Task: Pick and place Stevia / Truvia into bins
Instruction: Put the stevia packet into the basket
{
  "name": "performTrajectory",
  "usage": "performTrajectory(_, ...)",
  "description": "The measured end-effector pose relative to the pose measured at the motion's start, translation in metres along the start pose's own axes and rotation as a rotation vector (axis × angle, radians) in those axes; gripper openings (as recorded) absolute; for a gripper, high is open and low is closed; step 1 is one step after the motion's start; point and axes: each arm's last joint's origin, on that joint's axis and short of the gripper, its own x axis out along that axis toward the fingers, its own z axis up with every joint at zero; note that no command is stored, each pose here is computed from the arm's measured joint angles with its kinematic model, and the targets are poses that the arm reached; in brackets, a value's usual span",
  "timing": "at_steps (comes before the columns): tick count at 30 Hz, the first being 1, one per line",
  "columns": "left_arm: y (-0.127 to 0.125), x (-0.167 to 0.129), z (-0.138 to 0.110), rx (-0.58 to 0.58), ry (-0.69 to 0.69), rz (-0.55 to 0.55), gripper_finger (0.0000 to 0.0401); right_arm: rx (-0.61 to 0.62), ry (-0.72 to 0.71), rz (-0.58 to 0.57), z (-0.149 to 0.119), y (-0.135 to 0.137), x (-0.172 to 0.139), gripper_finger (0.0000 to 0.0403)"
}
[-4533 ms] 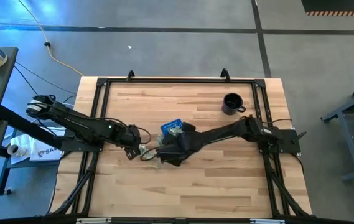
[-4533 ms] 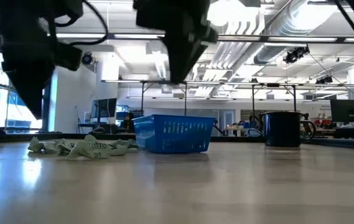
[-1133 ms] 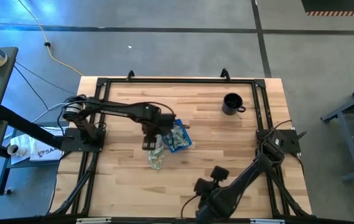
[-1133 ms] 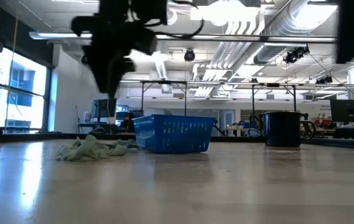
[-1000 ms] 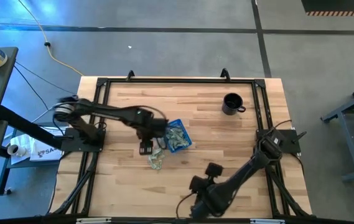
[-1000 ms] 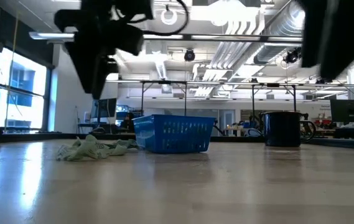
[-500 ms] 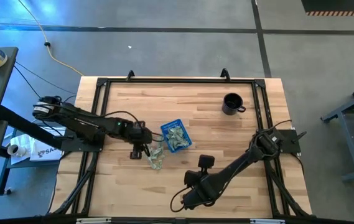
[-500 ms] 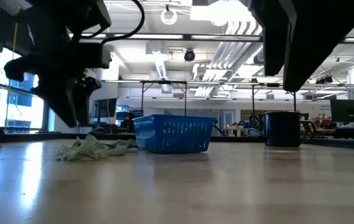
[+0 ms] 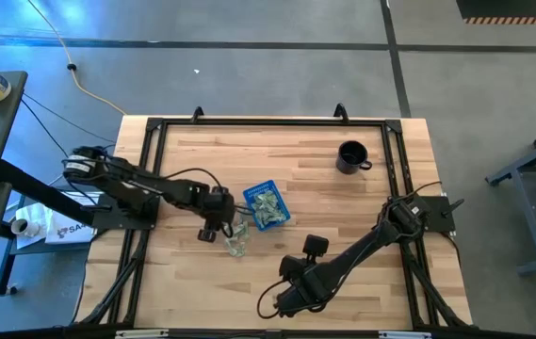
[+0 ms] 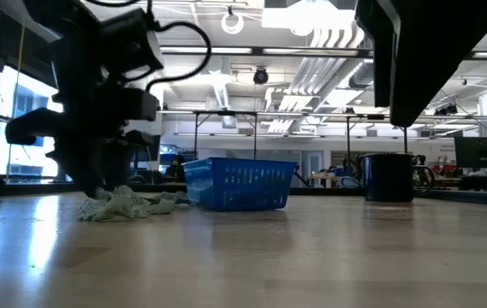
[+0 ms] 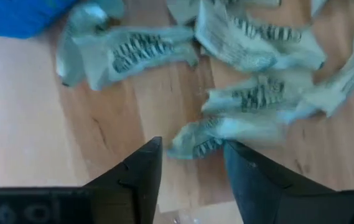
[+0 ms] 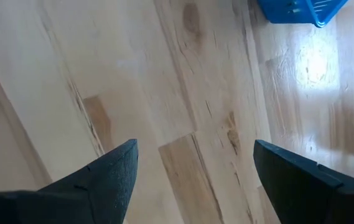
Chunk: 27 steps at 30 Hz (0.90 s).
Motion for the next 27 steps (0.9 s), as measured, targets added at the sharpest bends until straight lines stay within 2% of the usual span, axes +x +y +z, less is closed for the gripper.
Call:
performTrajectory(5, 0.007, 0.005, 0.0, -0.001, 0.004, -0.041, 0.0151, 0.003, -0.003, -0.003, 0.0, 0.0, 0.0, 0.0307)
performTrajectory(12, 0.008, 0.005, 0.003, 0.02, -0.018, -0.073, 0.0027, -0.001, -0.003, -0.01, 0.0, -0.001, 0.0, 0.0307)
performTrajectory(15, 0.008, 0.003, 0.003, 0.018, 0.008, -0.085, 0.0022, -0.006, 0.003, -0.021, -0.001, -0.002, 0.0, 0.0307)
performTrajectory(21, 0.007, -0.008, 0.002, 0.028, 0.135, -0.096, 0.006, -0.019, 0.011, -0.052, -0.002, -0.005, -0.001, 0.0307)
performTrajectory(25, 0.007, -0.018, 0.006, 0.041, 0.205, -0.082, 0.0022, -0.02, -0.003, -0.063, -0.002, -0.005, -0.001, 0.0307)
performTrajectory(27, 0.009, -0.022, 0.01, 0.031, 0.208, -0.075, 0.0022, -0.02, -0.006, -0.065, -0.002, -0.005, -0.001, 0.0307)
